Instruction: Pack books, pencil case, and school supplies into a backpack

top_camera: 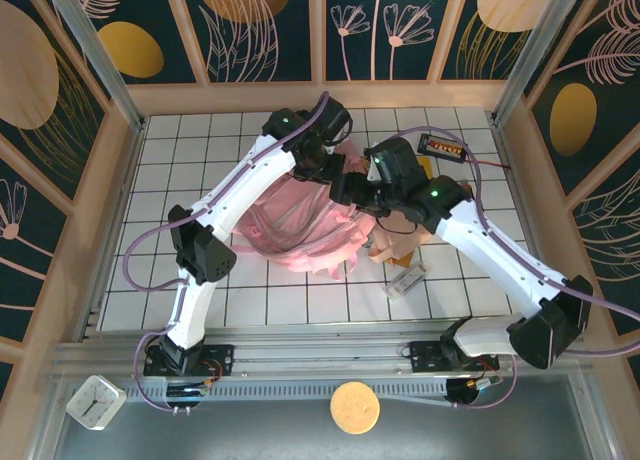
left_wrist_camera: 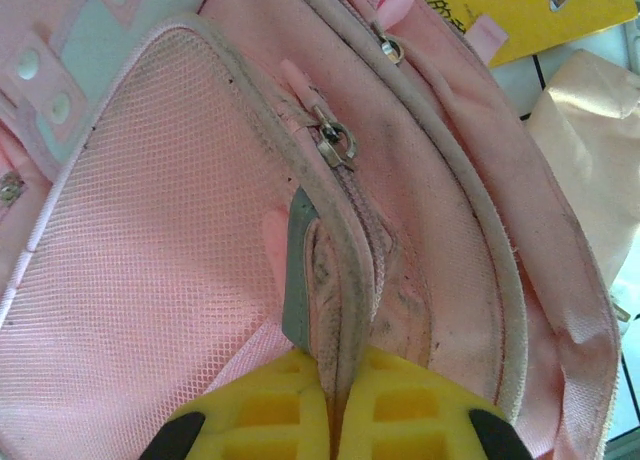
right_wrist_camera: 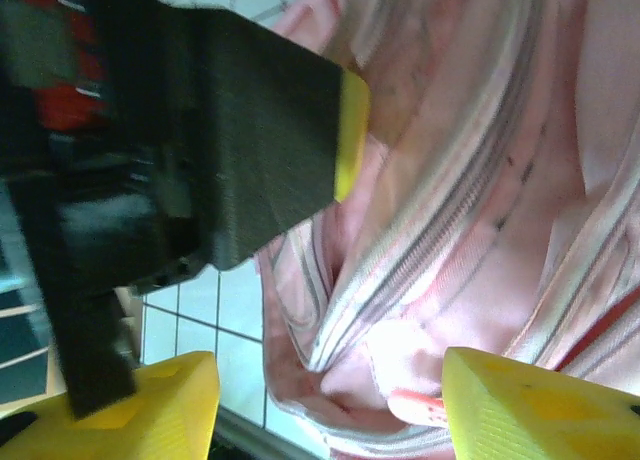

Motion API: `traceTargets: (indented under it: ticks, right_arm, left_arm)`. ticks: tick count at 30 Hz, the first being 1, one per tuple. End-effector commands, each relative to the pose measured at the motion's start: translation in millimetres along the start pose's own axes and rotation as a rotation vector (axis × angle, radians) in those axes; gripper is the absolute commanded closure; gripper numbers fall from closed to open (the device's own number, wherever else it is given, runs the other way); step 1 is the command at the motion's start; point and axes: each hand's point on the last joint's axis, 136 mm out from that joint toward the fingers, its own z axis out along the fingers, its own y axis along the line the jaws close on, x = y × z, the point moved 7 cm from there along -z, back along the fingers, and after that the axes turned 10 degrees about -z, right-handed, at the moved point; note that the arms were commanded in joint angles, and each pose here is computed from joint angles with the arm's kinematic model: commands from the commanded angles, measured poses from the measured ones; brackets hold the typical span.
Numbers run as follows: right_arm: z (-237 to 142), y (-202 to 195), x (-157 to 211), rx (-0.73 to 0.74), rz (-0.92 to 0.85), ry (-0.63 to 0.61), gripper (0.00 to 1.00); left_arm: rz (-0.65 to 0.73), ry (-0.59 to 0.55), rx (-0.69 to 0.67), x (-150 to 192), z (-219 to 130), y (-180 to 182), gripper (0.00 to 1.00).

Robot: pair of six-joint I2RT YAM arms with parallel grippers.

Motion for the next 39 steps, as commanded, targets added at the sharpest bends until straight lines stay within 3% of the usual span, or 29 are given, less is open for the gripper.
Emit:
traceTargets:
  ticks: [1, 6, 12, 30, 39]
  right_arm:
    - [-1.3, -14.6, 28.7, 0.110, 0.136, 0.173, 0.39]
    - [7.1, -33.1, 29.6, 0.276, 0.064, 0.210, 0.40]
    - [20.4, -40.6, 33.8, 0.364, 0.008, 0.240, 0.41]
    - [34.5, -54.3, 61.0, 0.380, -0.026, 0.192, 0.55]
    - [34.7, -61.3, 55.2, 0.365, -0.045, 0.135, 0.68]
  left_arm:
    - [-0.018, -0.014, 0.094, -5.5, 3.4, -15.2, 1.00]
    - [-0.018, -0.007, 0.105, -3.8, 7.0, -15.7, 1.00]
    - [-0.017, 0.001, 0.105, -0.2, 9.8, -13.7, 1.00]
    - [0.004, 0.015, 0.115, -8.3, 10.3, -21.7, 1.00]
    - [0.006, 0.020, 0.116, -8.5, 7.9, -20.1, 1.00]
